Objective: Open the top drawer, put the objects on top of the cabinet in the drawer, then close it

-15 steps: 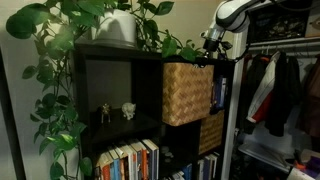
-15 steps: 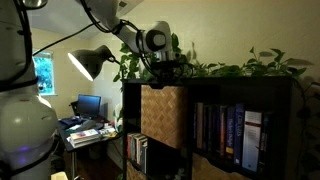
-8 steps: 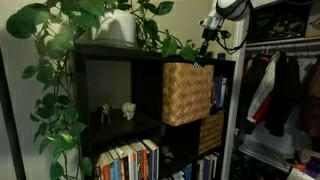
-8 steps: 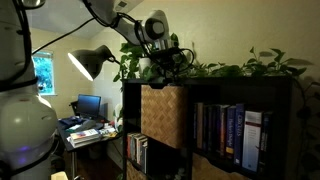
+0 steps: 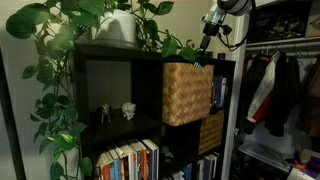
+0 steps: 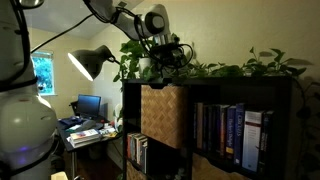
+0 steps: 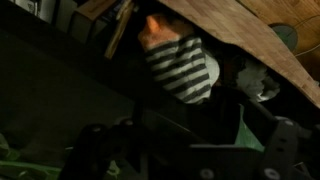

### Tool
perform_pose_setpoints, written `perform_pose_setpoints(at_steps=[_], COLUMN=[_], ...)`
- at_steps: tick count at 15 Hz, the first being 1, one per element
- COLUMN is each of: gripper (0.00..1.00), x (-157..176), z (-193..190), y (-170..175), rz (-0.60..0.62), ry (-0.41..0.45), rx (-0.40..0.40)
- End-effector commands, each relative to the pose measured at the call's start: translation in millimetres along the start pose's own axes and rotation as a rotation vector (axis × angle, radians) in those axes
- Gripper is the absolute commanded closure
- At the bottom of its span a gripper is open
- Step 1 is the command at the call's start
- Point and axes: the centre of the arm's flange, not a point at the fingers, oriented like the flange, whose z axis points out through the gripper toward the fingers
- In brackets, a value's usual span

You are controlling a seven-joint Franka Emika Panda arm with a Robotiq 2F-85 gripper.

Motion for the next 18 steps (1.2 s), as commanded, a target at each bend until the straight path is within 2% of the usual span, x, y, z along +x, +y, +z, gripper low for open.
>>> perform_pose_setpoints(at_steps=[1,3,6,13,17,18], gripper=[0.25,0.33,0.55,0.97,1.0,0.97], x=[-5,-6,-8,-8,-13,-15], z=[0,6,17,43,60,63], y=[1,2,7,8,6,5], rz=[0.086,0.128,0.192,0.316,0.346,0.346], ry=[0.003,-0.006,0.001,0.065,0.07,0.059], rx=[0.015,0.02,0.023,0.069,0.074,0.071])
